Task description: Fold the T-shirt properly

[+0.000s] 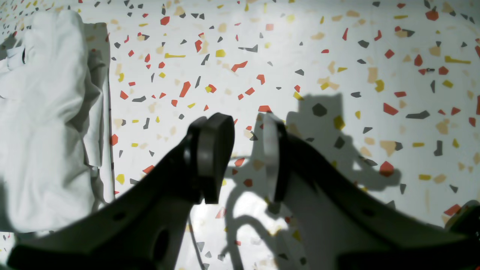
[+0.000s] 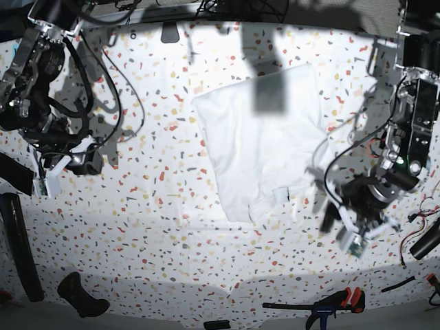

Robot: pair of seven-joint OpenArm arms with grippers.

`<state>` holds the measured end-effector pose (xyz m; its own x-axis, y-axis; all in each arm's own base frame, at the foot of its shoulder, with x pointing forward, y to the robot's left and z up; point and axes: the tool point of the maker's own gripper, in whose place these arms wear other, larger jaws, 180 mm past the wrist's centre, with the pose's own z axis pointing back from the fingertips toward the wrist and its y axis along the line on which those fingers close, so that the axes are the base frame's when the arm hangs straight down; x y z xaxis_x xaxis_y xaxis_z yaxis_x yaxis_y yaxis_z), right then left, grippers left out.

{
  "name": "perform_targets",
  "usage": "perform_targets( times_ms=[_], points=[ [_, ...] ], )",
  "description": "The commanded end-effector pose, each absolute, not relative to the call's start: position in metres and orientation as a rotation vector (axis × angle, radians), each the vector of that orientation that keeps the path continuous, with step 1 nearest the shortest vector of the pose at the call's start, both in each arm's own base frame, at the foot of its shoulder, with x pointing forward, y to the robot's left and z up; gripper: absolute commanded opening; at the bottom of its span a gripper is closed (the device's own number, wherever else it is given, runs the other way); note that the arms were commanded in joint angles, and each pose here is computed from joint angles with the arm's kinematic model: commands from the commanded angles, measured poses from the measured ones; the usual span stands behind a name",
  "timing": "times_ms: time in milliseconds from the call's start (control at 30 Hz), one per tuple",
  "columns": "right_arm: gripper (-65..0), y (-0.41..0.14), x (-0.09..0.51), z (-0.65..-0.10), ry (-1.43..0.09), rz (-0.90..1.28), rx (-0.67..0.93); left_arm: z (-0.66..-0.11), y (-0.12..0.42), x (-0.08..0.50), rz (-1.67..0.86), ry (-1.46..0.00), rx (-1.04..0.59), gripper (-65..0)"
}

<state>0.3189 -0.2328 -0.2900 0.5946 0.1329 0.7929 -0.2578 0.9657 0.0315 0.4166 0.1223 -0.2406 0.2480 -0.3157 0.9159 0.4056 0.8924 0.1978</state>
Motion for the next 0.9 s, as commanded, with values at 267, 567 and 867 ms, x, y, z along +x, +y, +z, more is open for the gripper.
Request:
perform_targets(
  times_ms=[267, 567, 867],
  points=[
    [-46.0, -0.230, 0.323, -0.277, -0.946, 0.246, 0.157, -0.153, 0.139, 0.432, -0.438, -1.511, -0.055, -52.6],
    [-46.0, -0.213, 0.318, -0.244, -1.004, 0.324, 0.151, -0.158, 0.184, 0.415, -0.420, -1.365, 0.110, -64.2],
    [-46.0, -0.203, 0.282, -0.248, -0.957, 0.392, 0.095, -0.147, 0.215, 0.358, -0.349, -1.380, 0.243, -65.0]
  ],
)
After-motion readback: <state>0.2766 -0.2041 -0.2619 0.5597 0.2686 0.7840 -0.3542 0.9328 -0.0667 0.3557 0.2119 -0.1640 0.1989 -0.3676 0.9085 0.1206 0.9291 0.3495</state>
